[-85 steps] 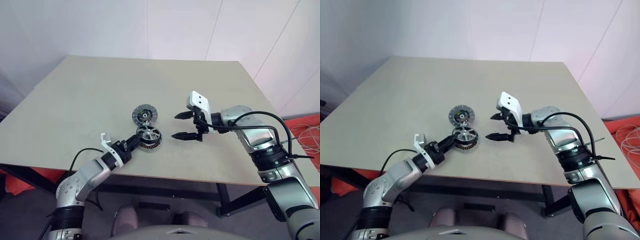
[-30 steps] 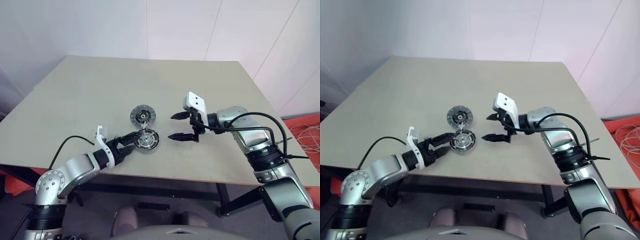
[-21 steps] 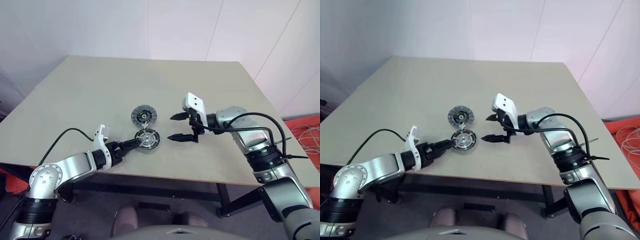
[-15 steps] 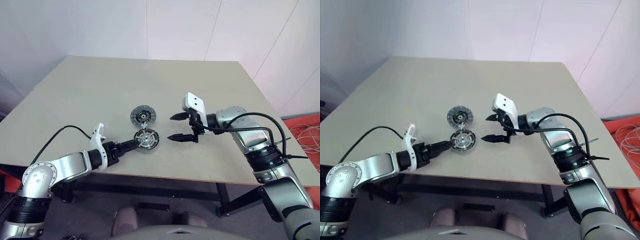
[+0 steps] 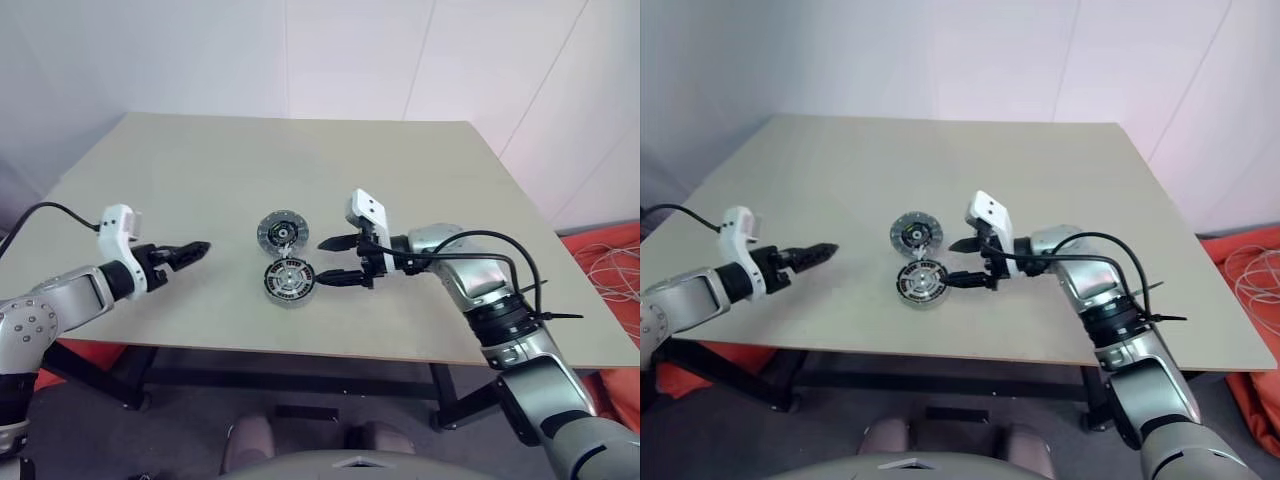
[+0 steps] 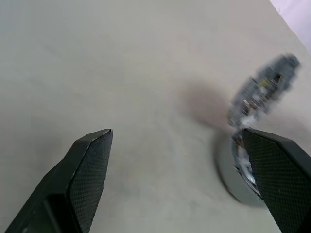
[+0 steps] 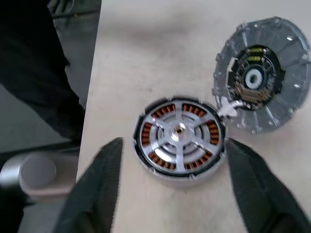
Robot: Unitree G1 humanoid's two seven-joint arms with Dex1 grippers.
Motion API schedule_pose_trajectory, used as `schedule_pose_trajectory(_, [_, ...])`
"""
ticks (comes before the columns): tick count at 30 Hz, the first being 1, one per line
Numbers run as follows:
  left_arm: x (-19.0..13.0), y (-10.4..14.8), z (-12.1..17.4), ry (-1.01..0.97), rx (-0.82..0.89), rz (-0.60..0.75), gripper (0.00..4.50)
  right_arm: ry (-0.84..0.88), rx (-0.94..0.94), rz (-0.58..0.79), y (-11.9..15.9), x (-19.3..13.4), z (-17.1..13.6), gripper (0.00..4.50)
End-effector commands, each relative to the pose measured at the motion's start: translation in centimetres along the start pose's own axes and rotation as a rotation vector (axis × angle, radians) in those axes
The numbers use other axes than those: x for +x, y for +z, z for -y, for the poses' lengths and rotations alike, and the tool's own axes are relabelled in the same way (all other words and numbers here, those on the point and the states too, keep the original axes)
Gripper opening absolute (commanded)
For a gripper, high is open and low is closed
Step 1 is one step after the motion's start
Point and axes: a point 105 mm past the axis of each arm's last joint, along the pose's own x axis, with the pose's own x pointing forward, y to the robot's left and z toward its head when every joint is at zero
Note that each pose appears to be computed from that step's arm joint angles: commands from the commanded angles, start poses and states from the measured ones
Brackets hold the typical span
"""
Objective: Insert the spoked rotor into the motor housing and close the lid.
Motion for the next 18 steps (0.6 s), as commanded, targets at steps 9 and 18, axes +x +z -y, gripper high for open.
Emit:
schedule_pose_trajectory(9, [-0.4,3.4,-2.7,0.147,0.048,0.264,4.50,-0.033,-0.058,0.079,2.0,4.3,0.9,0.04])
schedule_pose_trajectory(18, [-0.4,4.1,-2.4,0.128,0.149,0.328,4.50,-0.009,-0.061,-0.030,-1.2,6.3,1.2,0.04])
